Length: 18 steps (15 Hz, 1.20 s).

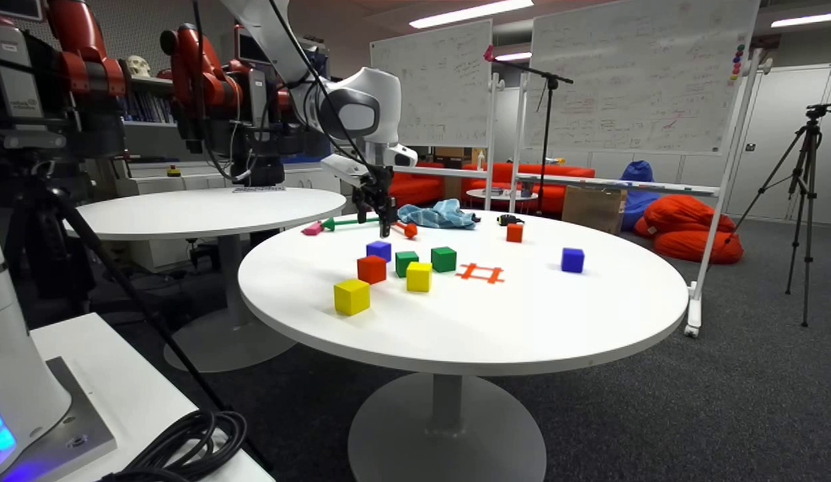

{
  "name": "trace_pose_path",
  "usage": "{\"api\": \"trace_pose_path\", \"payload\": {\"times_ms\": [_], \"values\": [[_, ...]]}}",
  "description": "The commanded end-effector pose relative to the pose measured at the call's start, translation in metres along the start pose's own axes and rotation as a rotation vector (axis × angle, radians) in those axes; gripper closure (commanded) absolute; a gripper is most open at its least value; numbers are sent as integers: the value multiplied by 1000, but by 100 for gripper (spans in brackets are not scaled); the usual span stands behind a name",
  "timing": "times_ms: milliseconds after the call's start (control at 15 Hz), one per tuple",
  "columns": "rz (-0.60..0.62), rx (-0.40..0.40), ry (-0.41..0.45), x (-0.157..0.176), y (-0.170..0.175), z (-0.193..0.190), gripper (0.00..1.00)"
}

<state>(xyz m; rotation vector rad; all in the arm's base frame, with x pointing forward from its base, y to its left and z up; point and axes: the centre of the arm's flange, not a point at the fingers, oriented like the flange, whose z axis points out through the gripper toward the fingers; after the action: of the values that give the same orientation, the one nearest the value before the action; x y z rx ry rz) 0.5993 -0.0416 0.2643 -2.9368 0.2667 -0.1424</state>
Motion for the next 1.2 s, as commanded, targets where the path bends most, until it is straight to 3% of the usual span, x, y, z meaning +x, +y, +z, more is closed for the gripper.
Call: {"api": "trace_pose_path", "payload": {"times_ms": [0,267,733,1133], "values": [[-104,-33,15,19,9,-3,0],[-202,-78,25,46,7,-8,0],[-299,-119,14,90,-28,-21,0],[-283,-55,-83,107,-43,-17,0]]}}
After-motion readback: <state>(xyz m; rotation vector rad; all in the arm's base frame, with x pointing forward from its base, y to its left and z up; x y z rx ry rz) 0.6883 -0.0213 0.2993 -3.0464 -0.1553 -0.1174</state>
